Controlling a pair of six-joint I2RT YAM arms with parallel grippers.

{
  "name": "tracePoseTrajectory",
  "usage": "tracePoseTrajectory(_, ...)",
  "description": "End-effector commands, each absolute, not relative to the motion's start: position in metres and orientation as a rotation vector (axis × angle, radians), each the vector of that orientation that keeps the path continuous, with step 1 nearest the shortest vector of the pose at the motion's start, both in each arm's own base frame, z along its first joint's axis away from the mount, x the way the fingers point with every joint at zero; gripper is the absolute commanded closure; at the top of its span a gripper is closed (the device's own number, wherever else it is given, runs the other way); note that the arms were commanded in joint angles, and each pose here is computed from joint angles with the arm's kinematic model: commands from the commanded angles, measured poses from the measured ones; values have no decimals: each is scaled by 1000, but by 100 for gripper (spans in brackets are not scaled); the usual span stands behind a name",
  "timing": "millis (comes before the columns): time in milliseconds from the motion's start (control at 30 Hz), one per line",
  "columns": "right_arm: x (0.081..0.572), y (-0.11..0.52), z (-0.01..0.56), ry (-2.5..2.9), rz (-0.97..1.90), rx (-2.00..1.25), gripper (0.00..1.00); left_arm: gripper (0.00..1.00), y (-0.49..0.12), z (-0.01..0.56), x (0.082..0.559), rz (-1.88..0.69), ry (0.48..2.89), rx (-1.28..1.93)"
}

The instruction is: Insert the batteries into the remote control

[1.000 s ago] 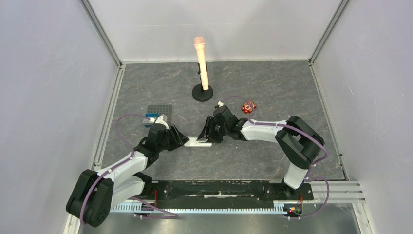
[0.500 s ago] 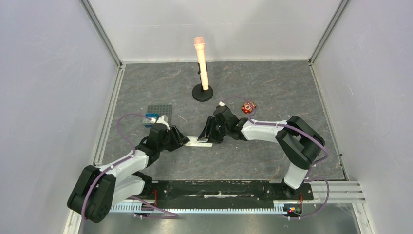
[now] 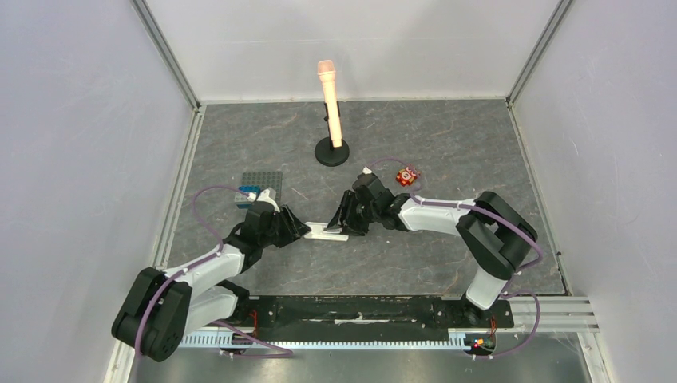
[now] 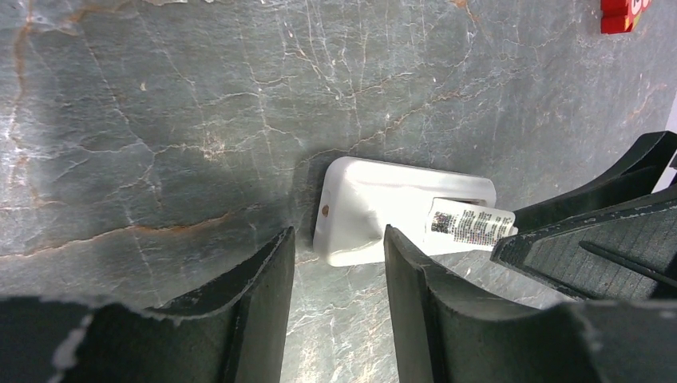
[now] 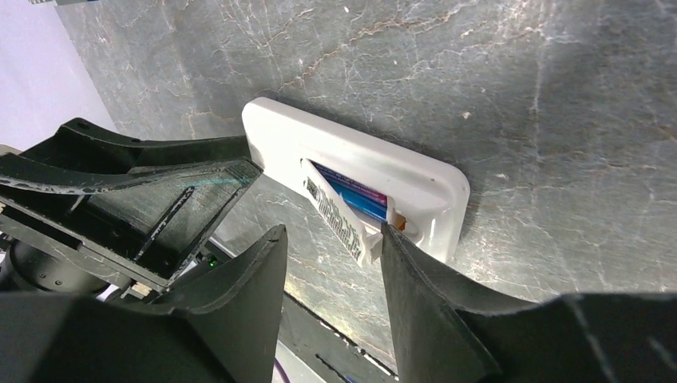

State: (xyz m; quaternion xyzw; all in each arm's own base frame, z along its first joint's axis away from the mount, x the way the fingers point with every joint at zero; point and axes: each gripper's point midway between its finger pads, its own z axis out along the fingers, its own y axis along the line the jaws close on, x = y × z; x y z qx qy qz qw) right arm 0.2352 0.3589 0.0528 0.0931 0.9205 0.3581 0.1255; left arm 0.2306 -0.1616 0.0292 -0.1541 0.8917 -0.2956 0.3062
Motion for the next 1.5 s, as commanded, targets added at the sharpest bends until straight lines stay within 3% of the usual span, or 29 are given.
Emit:
tracePoseTrajectory(0, 229, 351, 57, 2691, 1035, 298, 52, 49, -167, 36, 237, -794, 2339, -339)
tracePoseTrajectory(533, 235, 336, 61, 2662, 971, 283, 57, 51, -165, 37, 236, -791, 2332, -345)
tracePoseTrajectory(1200, 243, 344, 61, 2655, 963, 218, 88, 51, -165, 36, 236, -787, 2332, -344)
tracePoseTrajectory(1467, 243, 347, 58, 2663, 972, 216, 91, 51, -165, 37, 236, -789, 2330, -343)
